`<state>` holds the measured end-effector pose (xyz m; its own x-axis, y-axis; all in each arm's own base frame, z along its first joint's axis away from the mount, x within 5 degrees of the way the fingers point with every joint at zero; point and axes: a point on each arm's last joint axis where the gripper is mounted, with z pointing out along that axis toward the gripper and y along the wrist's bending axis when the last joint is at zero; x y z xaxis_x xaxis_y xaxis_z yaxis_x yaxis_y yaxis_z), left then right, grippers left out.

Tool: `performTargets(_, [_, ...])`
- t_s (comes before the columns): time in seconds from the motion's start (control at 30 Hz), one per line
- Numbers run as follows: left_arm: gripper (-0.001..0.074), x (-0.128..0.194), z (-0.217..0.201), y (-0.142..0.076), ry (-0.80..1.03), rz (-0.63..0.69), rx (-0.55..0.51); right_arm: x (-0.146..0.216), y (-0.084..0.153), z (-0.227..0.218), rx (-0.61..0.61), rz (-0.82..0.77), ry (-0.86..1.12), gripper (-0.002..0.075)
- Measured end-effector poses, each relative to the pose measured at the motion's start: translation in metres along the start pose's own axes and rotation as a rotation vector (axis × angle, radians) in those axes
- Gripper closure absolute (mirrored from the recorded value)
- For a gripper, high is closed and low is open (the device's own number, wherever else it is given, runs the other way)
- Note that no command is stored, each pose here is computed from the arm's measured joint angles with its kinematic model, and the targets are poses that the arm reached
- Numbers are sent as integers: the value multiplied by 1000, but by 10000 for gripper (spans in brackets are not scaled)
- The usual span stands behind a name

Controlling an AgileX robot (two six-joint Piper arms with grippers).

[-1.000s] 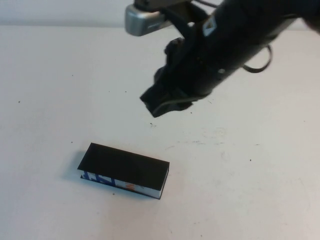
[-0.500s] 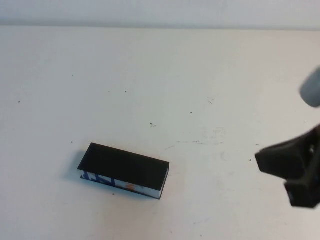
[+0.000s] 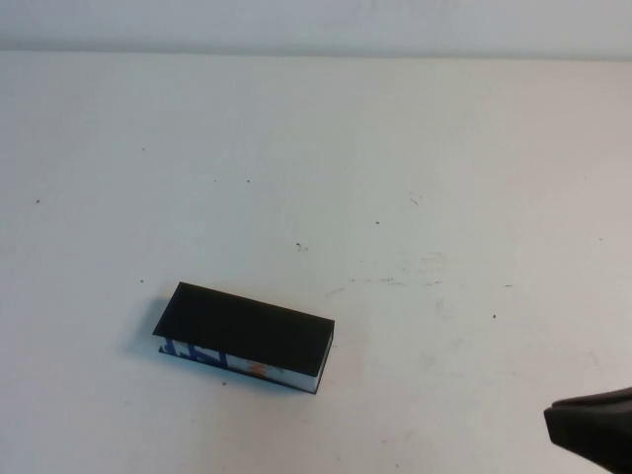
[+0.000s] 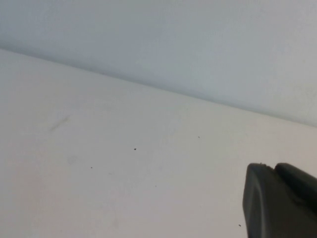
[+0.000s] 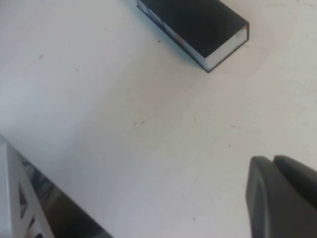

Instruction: Return glasses to glasses case

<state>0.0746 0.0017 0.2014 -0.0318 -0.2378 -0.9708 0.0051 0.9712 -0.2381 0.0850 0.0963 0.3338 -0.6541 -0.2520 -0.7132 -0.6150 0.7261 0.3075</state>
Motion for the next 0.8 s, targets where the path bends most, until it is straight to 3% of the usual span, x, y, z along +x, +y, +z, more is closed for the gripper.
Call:
performTargets(0.2, [738, 0, 0, 0, 0, -2, 0, 1, -10, 0, 101, -73, -7, 737])
performTargets(0.37, [738, 0, 0, 0, 0, -4, -1, 10, -35, 0, 236, -42, -241, 737])
performTargets(0.53, [738, 0, 0, 0, 0, -4, -1, 49, -76, -5, 484, 112, -614, 737])
performTargets(0.63, [738, 0, 0, 0, 0, -4, -1, 86, -91, -3, 634, 167, -733, 737])
performTargets(0.8, [738, 0, 0, 0, 0, -4, -1, 127, -96, 8, 707, 176, -816, 737])
